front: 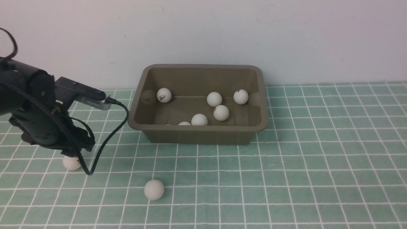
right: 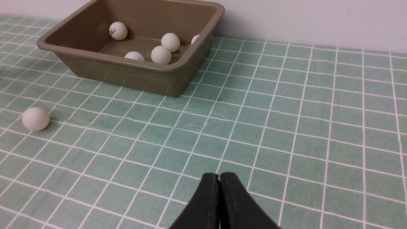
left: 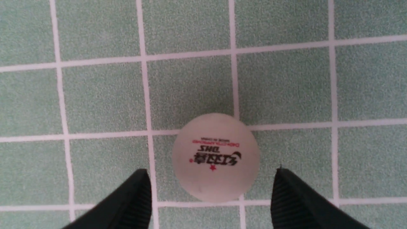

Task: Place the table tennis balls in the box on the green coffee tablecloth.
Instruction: 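Reach for and grasp a ping pong ball on the table beside the basket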

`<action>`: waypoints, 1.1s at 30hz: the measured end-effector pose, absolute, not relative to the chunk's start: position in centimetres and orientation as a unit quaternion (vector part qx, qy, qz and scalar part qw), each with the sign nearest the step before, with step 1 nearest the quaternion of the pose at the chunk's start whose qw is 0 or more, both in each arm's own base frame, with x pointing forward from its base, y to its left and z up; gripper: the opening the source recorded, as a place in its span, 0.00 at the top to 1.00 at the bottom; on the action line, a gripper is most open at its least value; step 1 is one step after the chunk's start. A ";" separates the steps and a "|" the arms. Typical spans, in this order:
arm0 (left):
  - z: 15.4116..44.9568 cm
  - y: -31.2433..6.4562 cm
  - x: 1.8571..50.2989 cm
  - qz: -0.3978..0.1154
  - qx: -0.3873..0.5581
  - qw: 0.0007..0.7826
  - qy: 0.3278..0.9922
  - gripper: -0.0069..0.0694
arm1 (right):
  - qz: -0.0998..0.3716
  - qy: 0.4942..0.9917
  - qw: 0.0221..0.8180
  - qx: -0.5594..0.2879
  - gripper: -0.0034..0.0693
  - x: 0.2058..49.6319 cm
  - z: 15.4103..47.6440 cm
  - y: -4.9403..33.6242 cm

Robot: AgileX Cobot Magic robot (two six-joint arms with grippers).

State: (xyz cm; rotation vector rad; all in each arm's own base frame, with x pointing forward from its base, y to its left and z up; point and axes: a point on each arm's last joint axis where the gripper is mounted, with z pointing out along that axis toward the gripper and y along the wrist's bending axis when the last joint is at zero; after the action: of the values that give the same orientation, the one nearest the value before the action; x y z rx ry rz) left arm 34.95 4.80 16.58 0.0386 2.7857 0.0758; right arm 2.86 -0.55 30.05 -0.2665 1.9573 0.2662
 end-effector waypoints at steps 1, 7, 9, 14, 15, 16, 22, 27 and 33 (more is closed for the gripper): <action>16.5 4.8 35.1 0.027 0.014 0.178 0.984 0.32 | 0.112 0.824 0.543 -0.112 0.97 2.9 30.0 -0.5; 15.6 5.0 36.6 0.025 0.014 0.169 0.985 0.32 | 0.113 0.823 0.546 -0.113 0.97 2.9 30.1 -0.5; 15.3 5.1 37.1 0.025 0.014 0.164 0.986 0.32 | 0.115 0.821 0.548 -0.113 0.97 2.9 30.2 -0.5; 15.4 5.2 38.4 0.021 0.009 0.166 0.986 0.41 | 0.115 0.820 0.549 -0.113 0.97 2.9 30.2 -0.5; 15.3 5.2 38.5 0.019 0.008 0.166 0.986 0.45 | 0.115 0.820 0.550 -0.113 0.97 2.9 30.2 -0.5; 15.3 5.2 38.7 0.018 0.007 0.166 0.986 0.46 | 0.116 0.819 0.550 -0.113 0.97 2.9 30.2 -0.5; 15.3 5.2 38.9 0.017 0.007 0.162 0.987 0.46 | 0.116 0.819 0.551 -0.113 0.97 2.9 30.2 -0.5; 15.7 5.2 38.9 0.014 0.008 0.142 0.990 0.46 | 0.117 0.817 0.553 -0.113 0.97 2.9 30.3 -0.5; 20.7 5.1 40.1 -0.001 0.001 0.139 0.990 0.46 | 0.115 0.815 0.556 -0.114 0.97 2.9 30.3 -0.5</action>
State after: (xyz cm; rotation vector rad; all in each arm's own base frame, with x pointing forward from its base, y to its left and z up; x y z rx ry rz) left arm 40.07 5.14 20.65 0.0016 2.8619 -0.0018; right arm 2.95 -0.48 30.32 -0.2688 1.9246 0.2713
